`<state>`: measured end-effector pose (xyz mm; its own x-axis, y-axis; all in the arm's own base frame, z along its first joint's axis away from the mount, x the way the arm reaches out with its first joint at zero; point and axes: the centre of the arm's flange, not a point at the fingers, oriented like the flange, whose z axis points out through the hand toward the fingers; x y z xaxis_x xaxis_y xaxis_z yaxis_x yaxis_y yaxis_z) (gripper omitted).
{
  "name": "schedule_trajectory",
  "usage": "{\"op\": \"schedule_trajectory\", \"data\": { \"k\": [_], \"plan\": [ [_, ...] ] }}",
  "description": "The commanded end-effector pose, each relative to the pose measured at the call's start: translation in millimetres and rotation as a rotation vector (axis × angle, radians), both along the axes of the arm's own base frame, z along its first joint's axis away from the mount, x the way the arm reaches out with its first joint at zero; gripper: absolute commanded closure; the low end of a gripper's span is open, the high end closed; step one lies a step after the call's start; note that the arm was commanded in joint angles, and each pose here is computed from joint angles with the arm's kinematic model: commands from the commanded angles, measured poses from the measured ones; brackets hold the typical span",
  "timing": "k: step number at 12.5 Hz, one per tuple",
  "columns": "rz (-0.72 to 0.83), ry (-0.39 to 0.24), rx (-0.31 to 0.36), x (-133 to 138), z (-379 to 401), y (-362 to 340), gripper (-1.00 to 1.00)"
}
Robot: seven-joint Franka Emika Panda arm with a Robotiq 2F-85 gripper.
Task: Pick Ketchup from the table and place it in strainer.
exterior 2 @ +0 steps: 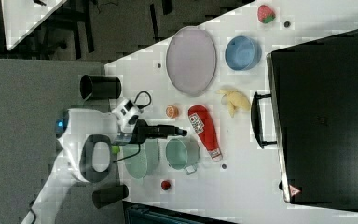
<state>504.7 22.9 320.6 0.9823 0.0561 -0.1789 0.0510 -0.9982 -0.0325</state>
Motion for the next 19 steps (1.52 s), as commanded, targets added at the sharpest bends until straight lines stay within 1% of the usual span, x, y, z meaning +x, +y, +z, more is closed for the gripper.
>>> {"op": "schedule_trajectory", "data": {
  "k": [1,3,8,11,12,14,15,16,17,19],
  "plan": [
    [0.197,-0.14,0.019,15.0,2.5,9.5,-1.0],
    [0.202,-0.144,0.029,15.2,-26.5,13.3,-1.0],
    [0.204,-0.108,0.055,14.2,-91.3,18.8,-1.0],
    [0.198,-0.076,0.067,10.2,-124.7,18.4,-1.0],
    [0.196,-0.078,0.07,9.9,-134.6,18.5,-1.0],
    [0.191,-0.107,0.074,11.2,-151.5,18.1,-1.0],
    [0.189,-0.108,0.077,10.4,-159.5,18.2,-1.0],
    [0.19,-0.098,0.08,8.4,-165.5,19.3,-0.93],
    [0.187,-0.092,0.08,7.4,-168.4,19.3,-0.69],
    [0.188,-0.108,0.078,11.5,-160.5,19.7,-0.21]
  ]
}}
